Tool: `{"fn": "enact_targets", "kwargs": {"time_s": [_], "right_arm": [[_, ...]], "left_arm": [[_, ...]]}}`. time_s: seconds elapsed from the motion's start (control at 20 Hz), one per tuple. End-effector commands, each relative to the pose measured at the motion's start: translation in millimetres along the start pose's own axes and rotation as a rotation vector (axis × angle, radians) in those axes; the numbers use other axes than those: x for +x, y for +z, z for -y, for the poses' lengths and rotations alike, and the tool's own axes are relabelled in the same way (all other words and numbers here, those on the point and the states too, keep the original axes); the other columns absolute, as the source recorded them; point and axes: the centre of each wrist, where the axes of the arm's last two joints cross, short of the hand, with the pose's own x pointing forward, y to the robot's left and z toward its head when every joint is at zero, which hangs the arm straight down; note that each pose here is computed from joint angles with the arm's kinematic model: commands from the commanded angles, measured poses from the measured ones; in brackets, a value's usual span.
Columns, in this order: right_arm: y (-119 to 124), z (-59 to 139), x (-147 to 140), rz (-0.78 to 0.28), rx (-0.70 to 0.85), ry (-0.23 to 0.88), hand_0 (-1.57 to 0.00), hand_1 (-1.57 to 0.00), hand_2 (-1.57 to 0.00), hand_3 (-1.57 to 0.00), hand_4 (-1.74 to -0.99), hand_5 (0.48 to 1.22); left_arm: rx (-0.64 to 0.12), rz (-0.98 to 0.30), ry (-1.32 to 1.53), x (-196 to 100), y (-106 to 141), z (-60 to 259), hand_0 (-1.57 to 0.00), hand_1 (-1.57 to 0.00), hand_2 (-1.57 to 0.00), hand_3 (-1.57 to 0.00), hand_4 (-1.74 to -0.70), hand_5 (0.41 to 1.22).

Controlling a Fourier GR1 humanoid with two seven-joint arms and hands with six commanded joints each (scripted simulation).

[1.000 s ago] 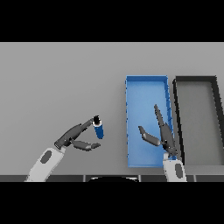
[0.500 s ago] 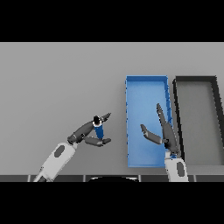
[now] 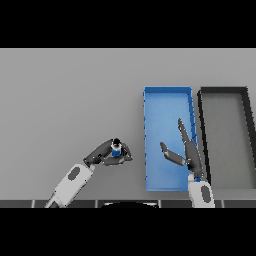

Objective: Pick up the blue pipe and place it into the blue bin.

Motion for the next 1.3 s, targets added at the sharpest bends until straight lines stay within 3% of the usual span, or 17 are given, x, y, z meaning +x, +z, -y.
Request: {"fn": "enact_targets", "kwargs": {"time_s": [0.0, 0.15, 0.4, 0.7, 0.95, 1.25], "right_arm": [[0.9, 3.6, -1.5, -0.005, -0.005, 0.009, 0.00, 0.00, 0.00, 0.00, -1.195, 0.603], [-1.5, 5.7, 4.8, 0.001, -0.002, -0.003, 0.00, 0.00, 0.00, 0.00, -1.192, 0.602], [2.4, 1.4, -1.3, -0.003, -0.002, 0.023, 0.00, 0.00, 0.00, 0.00, -1.183, 0.606], [7.4, 3.3, -2.3, 0.023, -0.012, 0.033, 0.00, 0.00, 0.00, 0.00, -1.144, 0.601], [7.3, 7.5, 1.6, 0.007, -0.036, 0.033, 0.00, 0.00, 0.00, 0.00, -1.127, 0.605], [9.8, 6.0, -0.3, 0.033, -0.023, 0.000, 0.00, 0.00, 0.00, 0.00, -1.186, 0.615]], "left_arm": [[0.006, 0.014, -0.014, -2.3, 1.5, 1.2, -1.22, -1.28, -1.30, -1.22, -1.63, 1.101], [0.027, 0.043, -0.024, -1.3, -3.1, 4.6, -1.39, -1.42, -1.43, -1.35, -1.68, 1.160], [0.043, 0.170, -0.003, 31.6, -14.0, 12.4, -1.51, -1.52, -1.52, -1.45, -1.72, 1.201], [0.001, 0.205, -0.019, 66.7, -16.4, 16.9, -1.56, -1.56, -1.56, -1.49, -1.74, 1.216], [-0.012, 0.175, -0.047, 72.9, -16.3, 20.2, -1.57, -1.57, -1.57, -1.50, -1.74, 1.219], [-0.016, 0.159, -0.056, 71.0, -17.9, 17.9, -1.57, -1.57, -1.57, -1.50, -1.74, 1.220]]}}
